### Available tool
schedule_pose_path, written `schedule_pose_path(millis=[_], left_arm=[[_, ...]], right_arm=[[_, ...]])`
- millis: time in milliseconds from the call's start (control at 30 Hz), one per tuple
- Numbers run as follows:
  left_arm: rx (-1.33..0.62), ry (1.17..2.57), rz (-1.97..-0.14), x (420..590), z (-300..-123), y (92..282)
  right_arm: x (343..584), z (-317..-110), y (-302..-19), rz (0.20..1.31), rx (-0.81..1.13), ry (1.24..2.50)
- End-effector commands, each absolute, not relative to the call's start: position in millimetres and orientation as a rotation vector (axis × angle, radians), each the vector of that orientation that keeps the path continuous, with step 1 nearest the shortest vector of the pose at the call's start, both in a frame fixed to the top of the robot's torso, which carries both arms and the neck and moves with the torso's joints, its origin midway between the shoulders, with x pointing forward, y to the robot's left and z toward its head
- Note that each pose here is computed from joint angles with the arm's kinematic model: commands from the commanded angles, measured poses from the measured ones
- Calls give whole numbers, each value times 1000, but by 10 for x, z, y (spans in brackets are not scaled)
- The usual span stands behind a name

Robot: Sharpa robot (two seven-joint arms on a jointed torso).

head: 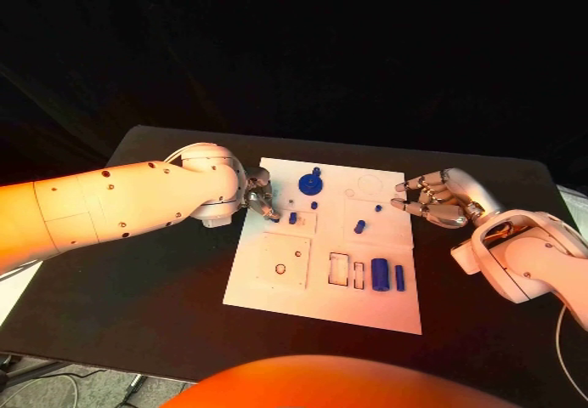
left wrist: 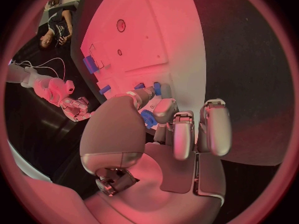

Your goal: Assemble the parts on the task board

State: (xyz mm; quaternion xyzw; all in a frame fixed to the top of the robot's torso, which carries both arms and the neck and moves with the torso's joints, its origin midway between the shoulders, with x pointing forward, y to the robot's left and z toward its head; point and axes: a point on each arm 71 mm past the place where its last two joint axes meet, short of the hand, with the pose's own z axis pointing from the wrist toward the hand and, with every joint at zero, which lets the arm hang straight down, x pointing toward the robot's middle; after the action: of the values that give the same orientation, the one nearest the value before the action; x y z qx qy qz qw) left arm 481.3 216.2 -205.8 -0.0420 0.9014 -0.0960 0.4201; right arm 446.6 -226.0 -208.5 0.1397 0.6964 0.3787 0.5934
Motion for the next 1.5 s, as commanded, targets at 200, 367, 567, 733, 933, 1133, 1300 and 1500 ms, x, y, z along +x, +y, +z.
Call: schedule_pose_path(millis=[200,367,567,733,933,1133,1300,1500], left_arm=[[-80,2309,-220,4790,-2113,2157],[-95,2302,-222,4811,-2115,2151],[-105,2307,-227,4828,-2123,2129],[-110,2322,-232,4837,-2137,2110],[-105,2345,-230,4846,-2154,2092],[-98,2358,-224,4851,-2164,2083],[-97,2361,-221,4858,-2169,2083],[-100,2354,-215,4873,-2169,2087]], right_arm=[[4458,-2087,-2246,887,307,1624],[4459,-2089,-2243,887,307,1625],[4461,-2095,-2234,889,307,1627],[4459,-2101,-2230,891,307,1627],[4456,-2102,-2230,891,307,1628],[4453,-2102,-2232,891,307,1629],[4452,-2101,-2232,891,306,1628],[4451,-2100,-2231,892,306,1628]])
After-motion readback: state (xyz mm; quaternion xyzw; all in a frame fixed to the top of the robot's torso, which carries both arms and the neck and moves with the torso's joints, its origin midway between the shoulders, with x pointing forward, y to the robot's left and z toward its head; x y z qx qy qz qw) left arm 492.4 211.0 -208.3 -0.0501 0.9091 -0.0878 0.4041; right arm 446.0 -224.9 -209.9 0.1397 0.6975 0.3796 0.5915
